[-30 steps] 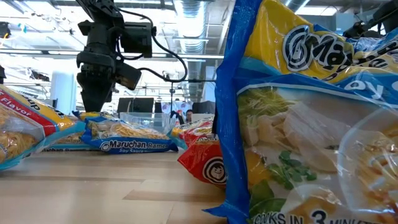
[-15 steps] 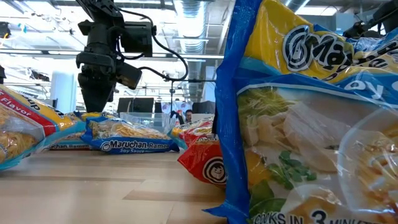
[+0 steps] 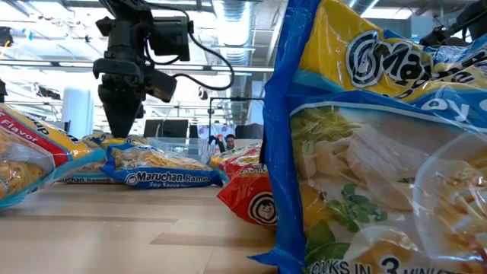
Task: Sort Maruchan noodles
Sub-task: Put the light blue bag into the transparent bin
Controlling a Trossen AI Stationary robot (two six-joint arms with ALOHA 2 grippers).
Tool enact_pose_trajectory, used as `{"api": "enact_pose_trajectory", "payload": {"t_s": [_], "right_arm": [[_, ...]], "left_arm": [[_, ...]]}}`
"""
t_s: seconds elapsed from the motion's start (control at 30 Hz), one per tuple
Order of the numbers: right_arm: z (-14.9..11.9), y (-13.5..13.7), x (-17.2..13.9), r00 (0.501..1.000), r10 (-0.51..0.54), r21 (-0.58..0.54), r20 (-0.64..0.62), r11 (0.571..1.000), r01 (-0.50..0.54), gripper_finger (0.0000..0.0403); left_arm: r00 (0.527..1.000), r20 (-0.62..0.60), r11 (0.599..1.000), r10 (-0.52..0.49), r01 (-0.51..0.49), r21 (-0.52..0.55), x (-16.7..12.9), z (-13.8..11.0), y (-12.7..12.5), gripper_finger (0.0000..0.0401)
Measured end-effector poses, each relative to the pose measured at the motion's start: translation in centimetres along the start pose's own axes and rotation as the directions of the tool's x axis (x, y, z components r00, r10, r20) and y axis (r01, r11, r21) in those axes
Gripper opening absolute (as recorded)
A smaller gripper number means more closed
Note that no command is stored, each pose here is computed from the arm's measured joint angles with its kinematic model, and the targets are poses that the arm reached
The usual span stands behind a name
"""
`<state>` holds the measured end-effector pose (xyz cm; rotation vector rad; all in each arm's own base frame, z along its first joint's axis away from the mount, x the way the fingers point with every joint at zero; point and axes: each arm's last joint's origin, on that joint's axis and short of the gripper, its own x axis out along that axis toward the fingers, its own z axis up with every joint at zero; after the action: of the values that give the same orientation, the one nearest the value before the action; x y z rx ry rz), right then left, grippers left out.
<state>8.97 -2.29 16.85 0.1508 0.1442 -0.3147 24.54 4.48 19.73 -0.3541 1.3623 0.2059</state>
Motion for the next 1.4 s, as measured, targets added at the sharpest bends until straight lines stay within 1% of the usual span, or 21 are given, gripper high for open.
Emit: {"api": "enact_pose_trajectory", "payload": {"t_s": [0.3,0.53,0.7,0.9,1.03,1.2,1.4], "right_arm": [[0.0,0.0,0.0,1.000,0.000,0.000,0.000,1.000,0.000,0.0179],[0.0,0.0,0.0,1.000,0.000,0.000,0.000,1.000,0.000,0.0179],[0.0,0.0,0.0,1.000,0.000,0.000,0.000,1.000,0.000,0.0179],[0.0,0.0,0.0,1.000,0.000,0.000,0.000,1.000,0.000,0.0179],[0.0,0.0,0.0,1.000,0.000,0.000,0.000,1.000,0.000,0.0179],[0.0,0.0,0.0,1.000,0.000,0.000,0.000,1.000,0.000,0.0179],[0.0,0.0,0.0,1.000,0.000,0.000,0.000,1.000,0.000,0.0179]], "left_arm": [[0.997,0.045,0.996,0.070,-0.072,0.050,-0.6,0.4,-1.3,0.0000],[0.989,0.071,0.989,0.130,-0.135,0.064,-1.4,0.8,-1.7,0.0000],[0.985,0.073,0.985,0.155,-0.160,0.066,-2.2,1.1,-1.8,0.0000],[0.985,0.057,0.984,0.161,-0.165,0.072,-2.9,1.2,-1.9,0.0000],[0.985,0.060,0.983,0.163,-0.168,0.081,-3.9,1.5,-2.0,0.0000],[0.981,0.104,0.981,0.161,-0.171,0.093,-5.5,2.3,-2.3,0.0000],[0.960,0.172,0.966,0.219,-0.239,0.104,-7.7,3.3,-2.4,0.0000]]}}
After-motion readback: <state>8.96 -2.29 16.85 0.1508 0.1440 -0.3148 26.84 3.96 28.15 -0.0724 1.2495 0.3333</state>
